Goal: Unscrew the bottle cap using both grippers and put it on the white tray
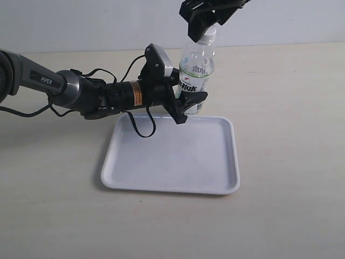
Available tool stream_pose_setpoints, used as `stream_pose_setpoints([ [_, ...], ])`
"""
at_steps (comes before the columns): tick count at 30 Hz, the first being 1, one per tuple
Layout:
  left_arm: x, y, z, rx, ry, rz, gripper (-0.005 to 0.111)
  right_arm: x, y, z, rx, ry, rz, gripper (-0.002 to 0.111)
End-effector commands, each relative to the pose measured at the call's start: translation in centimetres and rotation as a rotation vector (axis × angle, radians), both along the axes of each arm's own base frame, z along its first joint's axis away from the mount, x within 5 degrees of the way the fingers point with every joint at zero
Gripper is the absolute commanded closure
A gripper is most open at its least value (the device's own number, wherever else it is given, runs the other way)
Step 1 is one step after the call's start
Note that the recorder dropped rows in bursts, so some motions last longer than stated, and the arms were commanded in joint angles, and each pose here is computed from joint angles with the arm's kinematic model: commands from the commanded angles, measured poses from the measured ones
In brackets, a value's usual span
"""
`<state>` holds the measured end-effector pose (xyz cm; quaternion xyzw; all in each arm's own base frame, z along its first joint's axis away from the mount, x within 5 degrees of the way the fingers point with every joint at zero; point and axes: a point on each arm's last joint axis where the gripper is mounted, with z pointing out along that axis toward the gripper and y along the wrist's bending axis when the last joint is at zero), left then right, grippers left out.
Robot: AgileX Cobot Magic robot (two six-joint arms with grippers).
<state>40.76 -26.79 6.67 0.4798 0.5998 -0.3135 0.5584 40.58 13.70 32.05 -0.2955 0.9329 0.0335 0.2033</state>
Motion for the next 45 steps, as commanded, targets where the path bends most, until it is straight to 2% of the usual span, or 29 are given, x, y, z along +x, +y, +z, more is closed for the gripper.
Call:
stream_pose_setpoints([
  [1,0.09,-0.18,1.37,-0.050,-0.019,0.000,0.107,0.24,0.18,-0.29,0.008,-0.005,-0.003,0.044],
  [9,0.09,-0.18,1.37,-0.050,-0.019,0.000,0.107,0.32,0.21,-0.48,0.006,0.000,-0.003,0.058],
  [11,0.09,-0.18,1.37,-0.050,-0.019,0.000,0.107,0.32,0.21,-0.48,0.006,0.000,-0.003,0.068],
  [16,0.09,-0.18,1.37,-0.050,-0.019,0.000,0.107,0.35,0.18,-0.48,0.002,-0.004,-0.001,0.101],
  [18,0.09,-0.18,1.37,-0.050,-0.019,0.000,0.107,0.43,0.17,-0.44,0.000,-0.014,0.000,0.108],
  [24,0.09,-0.18,1.37,-0.050,-0.019,0.000,0.107,0.73,0.23,-0.30,-0.052,-0.079,0.143,0.108],
  [33,0.09,-0.18,1.37,-0.050,-0.019,0.000,0.107,0.90,0.28,-0.22,-0.227,-0.185,0.553,0.108],
  [45,0.09,-0.18,1.37,-0.050,-0.019,0.000,0.107,1.00,0.43,-0.13,-0.427,-0.300,1.026,0.108],
])
